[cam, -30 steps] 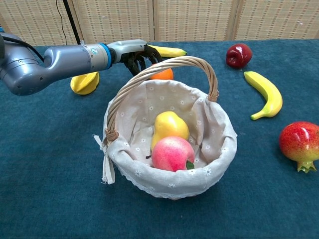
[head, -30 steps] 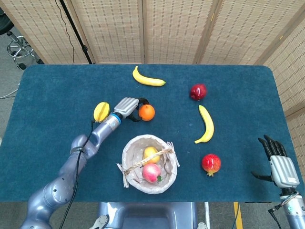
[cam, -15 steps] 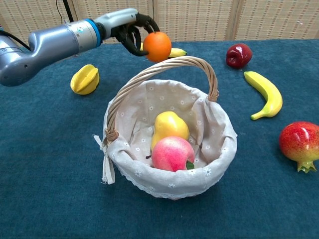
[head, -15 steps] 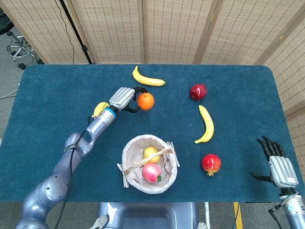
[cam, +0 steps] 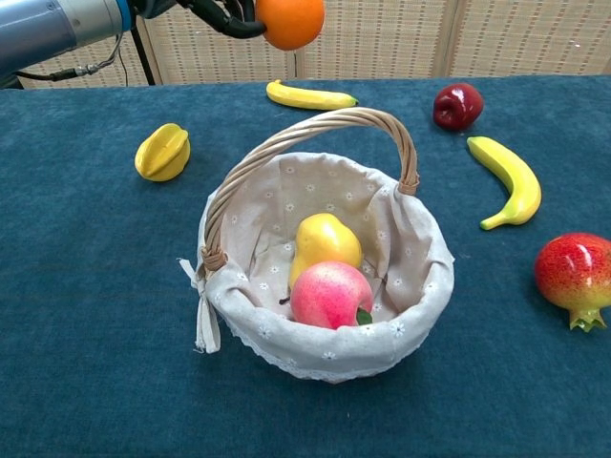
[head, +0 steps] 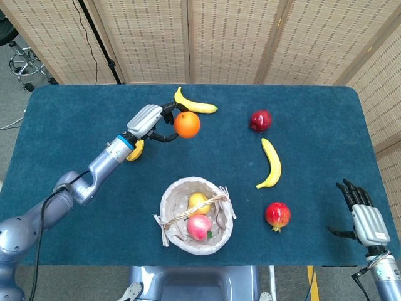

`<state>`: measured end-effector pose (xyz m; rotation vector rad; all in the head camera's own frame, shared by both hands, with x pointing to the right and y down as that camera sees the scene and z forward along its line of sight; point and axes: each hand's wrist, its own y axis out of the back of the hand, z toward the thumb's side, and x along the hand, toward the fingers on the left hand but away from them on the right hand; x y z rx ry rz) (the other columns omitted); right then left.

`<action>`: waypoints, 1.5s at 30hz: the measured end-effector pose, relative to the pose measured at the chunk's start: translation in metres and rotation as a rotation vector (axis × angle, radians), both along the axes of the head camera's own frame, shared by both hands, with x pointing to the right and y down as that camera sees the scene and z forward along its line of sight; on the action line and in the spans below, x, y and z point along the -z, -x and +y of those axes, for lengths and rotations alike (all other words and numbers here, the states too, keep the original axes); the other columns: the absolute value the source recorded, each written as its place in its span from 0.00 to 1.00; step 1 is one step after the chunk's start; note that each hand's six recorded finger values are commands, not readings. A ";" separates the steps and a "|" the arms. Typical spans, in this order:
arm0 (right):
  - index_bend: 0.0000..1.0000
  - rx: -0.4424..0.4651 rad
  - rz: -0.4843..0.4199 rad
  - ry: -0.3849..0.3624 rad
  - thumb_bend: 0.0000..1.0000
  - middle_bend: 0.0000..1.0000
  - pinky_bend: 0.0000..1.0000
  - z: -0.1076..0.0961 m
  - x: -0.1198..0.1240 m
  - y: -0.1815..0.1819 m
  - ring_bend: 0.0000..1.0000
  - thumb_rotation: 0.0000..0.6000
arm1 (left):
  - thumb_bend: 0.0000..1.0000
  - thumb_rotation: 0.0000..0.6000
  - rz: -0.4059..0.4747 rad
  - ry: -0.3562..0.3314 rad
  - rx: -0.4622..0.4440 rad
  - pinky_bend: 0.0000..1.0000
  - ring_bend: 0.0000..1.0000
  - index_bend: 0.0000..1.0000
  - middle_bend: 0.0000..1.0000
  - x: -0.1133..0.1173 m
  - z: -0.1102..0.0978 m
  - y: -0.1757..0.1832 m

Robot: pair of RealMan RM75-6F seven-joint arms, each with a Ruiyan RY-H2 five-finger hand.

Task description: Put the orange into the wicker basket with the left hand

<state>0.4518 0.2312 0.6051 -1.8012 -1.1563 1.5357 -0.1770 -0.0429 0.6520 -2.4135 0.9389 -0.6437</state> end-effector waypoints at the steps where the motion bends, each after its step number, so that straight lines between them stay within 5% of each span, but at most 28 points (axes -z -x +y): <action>1: 0.02 0.000 0.000 0.001 0.00 0.00 0.00 0.000 0.000 0.000 0.00 1.00 | 0.50 1.00 0.018 0.018 0.000 0.48 0.49 0.64 0.53 0.005 0.004 0.000; 15: 0.02 -0.019 -0.007 0.002 0.00 0.00 0.00 -0.001 -0.001 -0.005 0.00 1.00 | 0.50 1.00 0.215 0.336 0.056 0.48 0.50 0.64 0.53 0.078 0.053 0.011; 21: 0.02 -0.034 -0.013 0.002 0.00 0.00 0.00 -0.002 0.000 -0.009 0.00 1.00 | 0.50 1.00 0.228 0.461 0.045 0.48 0.50 0.64 0.53 0.067 0.080 0.004; 35: 0.02 -0.073 -0.014 -0.012 0.00 0.00 0.00 -0.005 0.004 -0.022 0.00 1.00 | 0.49 1.00 0.247 0.627 -0.031 0.48 0.50 0.64 0.54 0.042 0.128 -0.039; 41: 0.02 -0.082 -0.014 -0.014 0.00 0.00 0.00 -0.005 0.005 -0.025 0.00 1.00 | 0.36 1.00 0.237 0.643 -0.090 0.46 0.41 0.50 0.44 0.045 0.142 -0.044; 45: 0.02 -0.080 -0.016 -0.014 0.00 0.00 0.00 -0.005 0.005 -0.024 0.00 1.00 | 0.22 1.00 0.197 0.653 -0.136 0.26 0.22 0.26 0.23 0.044 0.150 -0.041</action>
